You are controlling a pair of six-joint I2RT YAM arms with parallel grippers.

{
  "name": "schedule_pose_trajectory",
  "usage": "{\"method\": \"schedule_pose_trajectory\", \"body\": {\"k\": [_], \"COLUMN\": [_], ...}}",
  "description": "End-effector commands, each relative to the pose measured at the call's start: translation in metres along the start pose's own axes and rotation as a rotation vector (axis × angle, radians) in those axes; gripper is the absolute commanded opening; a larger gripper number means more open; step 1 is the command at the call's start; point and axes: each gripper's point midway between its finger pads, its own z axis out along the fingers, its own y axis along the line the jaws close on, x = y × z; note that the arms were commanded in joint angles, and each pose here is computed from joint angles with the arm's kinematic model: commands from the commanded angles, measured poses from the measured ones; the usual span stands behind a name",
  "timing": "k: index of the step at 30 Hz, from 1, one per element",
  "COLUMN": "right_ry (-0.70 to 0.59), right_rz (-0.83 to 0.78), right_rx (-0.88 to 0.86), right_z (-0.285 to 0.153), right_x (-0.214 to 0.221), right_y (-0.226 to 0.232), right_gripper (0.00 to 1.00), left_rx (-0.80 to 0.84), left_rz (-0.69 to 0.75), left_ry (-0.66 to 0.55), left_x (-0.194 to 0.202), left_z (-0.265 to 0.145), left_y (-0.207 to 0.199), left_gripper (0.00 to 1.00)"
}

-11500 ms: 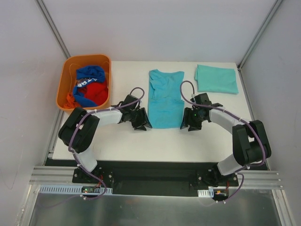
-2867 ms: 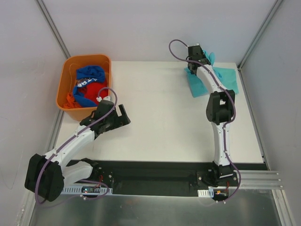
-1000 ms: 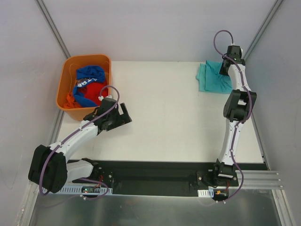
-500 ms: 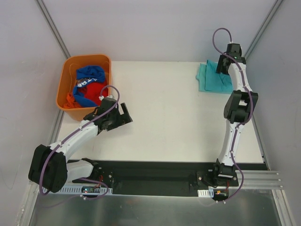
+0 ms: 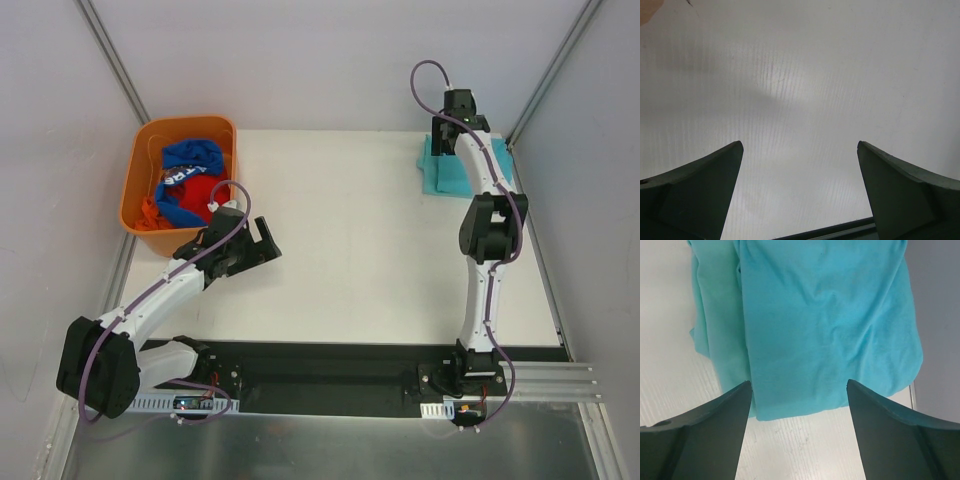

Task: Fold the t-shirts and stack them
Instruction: Put the neatly folded tshirt into the corner of the board with the right arm

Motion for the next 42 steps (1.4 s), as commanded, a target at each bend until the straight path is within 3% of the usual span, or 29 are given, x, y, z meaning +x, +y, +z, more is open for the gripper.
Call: {"method": "schedule_pose_trajectory", "body": {"k": [1, 7, 9, 19, 22, 23, 27, 32, 34, 42], "right_ry": [-0.056, 0.02, 0.019, 0.048, 0.05, 0.043, 0.008, -0.018, -0.02, -0.107], "right_rz": [0.012, -0.079, -0.088, -0.129, -0.112, -0.104, -0.06, -0.034, -0.025, 0.047], "right_rx": [-0.057, -0.057, -0.039, -0.004, 0.012, 0.008, -0.002, 0.02, 0.026, -0.029], "right_z": [-0.013, 0.026, 0.034, 0.06, 0.061, 0.061, 0.052, 0.045, 0.043, 0.01], "right_x": [-0.02, 0.009, 0.011, 0.026, 0.027, 0.025, 0.011, 0.001, 0.0, -0.033], "right_y": [-0.004, 0.023, 0.023, 0.022, 0.018, 0.018, 0.013, 0.003, 0.0, -0.003], "right_gripper": [0.77, 0.71, 0.65, 0.59, 0.5, 0.43, 0.38, 0.18, 0.04, 0.01], "left_rx": [0.018, 0.022, 0.021, 0.011, 0.012, 0.01, 0.009, 0.01, 0.01, 0.015], "left_rz": [-0.002, 0.0, -0.002, -0.01, -0.009, -0.01, -0.009, -0.009, -0.009, -0.005], "left_ry": [-0.024, -0.025, -0.026, -0.014, -0.013, -0.015, -0.012, -0.009, -0.011, -0.021], "left_x": [-0.005, -0.005, -0.005, -0.002, -0.001, -0.002, -0.001, -0.001, -0.001, -0.003], "left_z": [0.0, 0.0, 0.0, 0.004, 0.004, 0.004, 0.005, 0.006, 0.005, 0.003], "left_y": [-0.002, -0.002, -0.001, 0.001, 0.001, 0.001, 0.002, 0.001, 0.001, 0.001], "left_gripper": [0.99, 0.99, 0.99, 0.99, 0.99, 0.99, 0.99, 0.99, 0.99, 0.99]}}
